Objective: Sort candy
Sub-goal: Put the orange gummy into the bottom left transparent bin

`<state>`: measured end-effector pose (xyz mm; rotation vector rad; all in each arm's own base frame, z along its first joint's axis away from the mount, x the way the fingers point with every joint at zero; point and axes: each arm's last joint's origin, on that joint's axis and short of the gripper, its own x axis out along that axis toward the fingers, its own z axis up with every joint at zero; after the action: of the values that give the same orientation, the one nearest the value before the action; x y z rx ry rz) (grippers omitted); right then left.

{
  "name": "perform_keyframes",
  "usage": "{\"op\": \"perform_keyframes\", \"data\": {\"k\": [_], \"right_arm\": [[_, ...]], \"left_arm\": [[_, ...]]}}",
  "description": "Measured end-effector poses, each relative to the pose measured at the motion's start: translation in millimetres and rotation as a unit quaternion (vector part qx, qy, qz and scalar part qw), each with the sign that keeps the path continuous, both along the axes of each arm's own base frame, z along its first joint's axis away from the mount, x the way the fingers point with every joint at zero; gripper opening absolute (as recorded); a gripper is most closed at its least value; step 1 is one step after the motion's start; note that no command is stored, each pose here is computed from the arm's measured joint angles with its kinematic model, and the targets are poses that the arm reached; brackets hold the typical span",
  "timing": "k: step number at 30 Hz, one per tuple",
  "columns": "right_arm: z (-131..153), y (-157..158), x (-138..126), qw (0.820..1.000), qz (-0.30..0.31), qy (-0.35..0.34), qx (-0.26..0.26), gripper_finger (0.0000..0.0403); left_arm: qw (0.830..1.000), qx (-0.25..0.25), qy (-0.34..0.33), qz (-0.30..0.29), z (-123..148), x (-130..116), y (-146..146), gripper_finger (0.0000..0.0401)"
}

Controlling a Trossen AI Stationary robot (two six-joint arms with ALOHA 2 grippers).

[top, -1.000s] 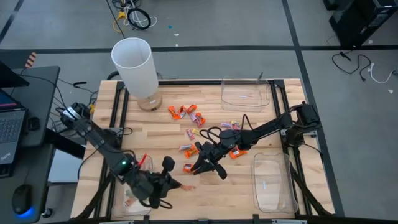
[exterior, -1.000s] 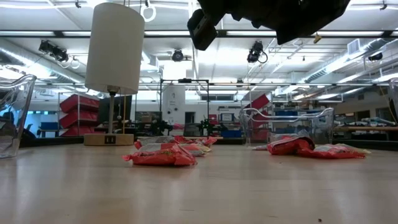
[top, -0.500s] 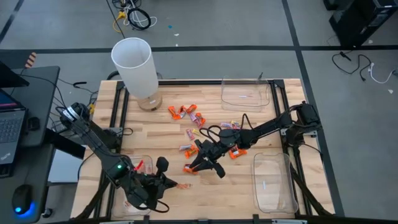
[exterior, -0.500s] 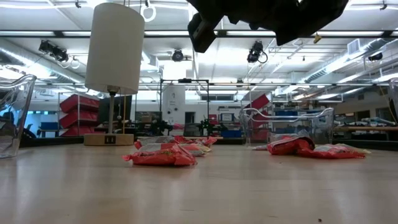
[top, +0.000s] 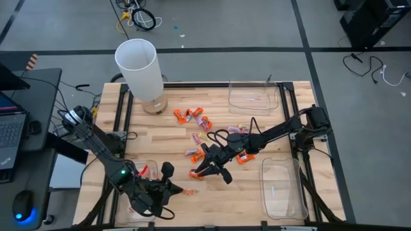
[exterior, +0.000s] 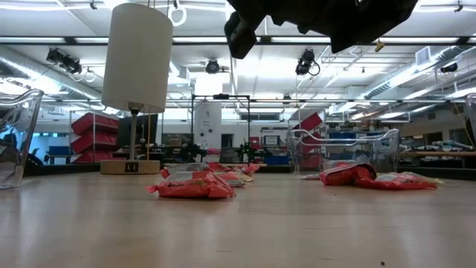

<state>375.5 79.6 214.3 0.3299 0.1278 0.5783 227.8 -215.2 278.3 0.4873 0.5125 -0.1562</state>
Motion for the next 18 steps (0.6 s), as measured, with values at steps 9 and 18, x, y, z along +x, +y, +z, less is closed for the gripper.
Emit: {"op": "perform_keyframes", "data": {"k": [9, 18], "right_arm": [[0.0, -6.5, 2.3, 0.998, -0.058, -0.007, -0.013, 0.0075], [8.4, -10.5, 3.8, 0.991, -0.127, -0.043, 0.01, 0.0075]], "left_arm": [[0.999, 0.039, -0.004, -0.023, 0.7, 0.5, 0.2, 0.0], [0.992, 0.114, 0.039, -0.044, -7.0, -4.9, 6.0, 0.0]]}}
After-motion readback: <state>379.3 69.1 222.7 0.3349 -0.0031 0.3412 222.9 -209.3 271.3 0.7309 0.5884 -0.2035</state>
